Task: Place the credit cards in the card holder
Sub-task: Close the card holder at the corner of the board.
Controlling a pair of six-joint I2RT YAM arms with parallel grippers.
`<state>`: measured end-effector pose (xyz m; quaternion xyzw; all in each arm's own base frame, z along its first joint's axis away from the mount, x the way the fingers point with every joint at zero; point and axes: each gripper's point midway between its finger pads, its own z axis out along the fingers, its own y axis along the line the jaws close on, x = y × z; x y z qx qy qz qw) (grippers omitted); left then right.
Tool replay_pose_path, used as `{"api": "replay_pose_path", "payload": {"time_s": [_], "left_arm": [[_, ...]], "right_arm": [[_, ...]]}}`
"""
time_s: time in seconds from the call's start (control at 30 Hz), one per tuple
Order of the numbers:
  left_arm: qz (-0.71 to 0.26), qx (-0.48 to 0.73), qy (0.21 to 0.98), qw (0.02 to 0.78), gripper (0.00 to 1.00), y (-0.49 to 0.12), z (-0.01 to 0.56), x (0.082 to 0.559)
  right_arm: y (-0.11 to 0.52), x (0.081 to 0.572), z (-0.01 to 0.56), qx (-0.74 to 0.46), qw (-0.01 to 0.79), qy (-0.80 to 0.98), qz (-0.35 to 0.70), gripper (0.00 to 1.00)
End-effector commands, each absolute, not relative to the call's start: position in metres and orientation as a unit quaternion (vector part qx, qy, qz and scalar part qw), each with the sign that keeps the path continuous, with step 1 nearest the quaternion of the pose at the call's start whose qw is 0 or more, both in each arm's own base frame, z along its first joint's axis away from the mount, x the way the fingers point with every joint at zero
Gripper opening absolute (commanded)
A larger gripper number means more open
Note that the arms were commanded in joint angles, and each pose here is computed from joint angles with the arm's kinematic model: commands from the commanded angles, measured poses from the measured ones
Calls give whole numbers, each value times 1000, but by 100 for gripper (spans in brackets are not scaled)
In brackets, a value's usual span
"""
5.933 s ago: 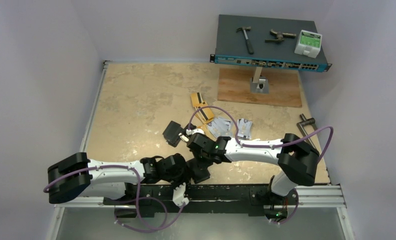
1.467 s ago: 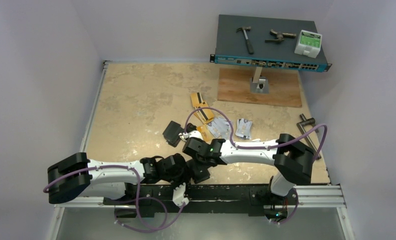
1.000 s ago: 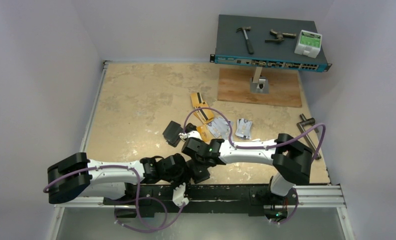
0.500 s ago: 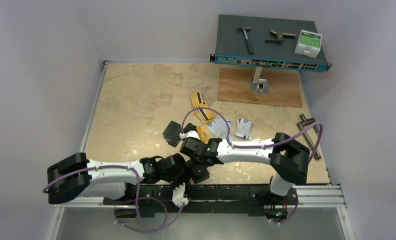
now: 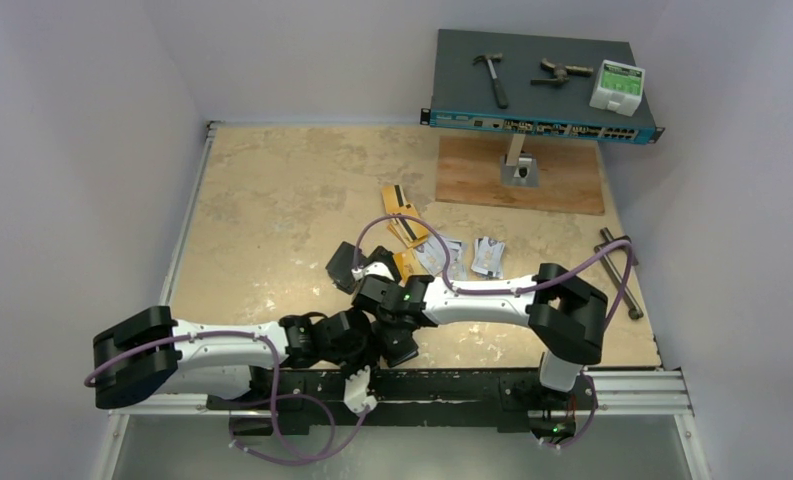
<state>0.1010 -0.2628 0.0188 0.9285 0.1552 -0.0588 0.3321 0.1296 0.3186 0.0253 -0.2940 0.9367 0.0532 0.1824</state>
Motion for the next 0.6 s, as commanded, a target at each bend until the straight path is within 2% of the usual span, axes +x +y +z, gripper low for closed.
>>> {"api": "replay_pose_path", "payload": {"time_s": [0.0, 0.4, 0.57], "left_arm": [[-75, 930, 149, 328, 0, -262, 20, 93], [-74, 927, 149, 335, 0, -263, 23, 94], [-49, 908, 181, 375, 0, -270, 34, 108]], "right_arm": [[327, 108, -30, -312, 140, 939, 45, 0], [312, 84, -66, -335, 95, 937, 5, 0], [305, 71, -83, -335, 78, 939, 1, 0]]}}
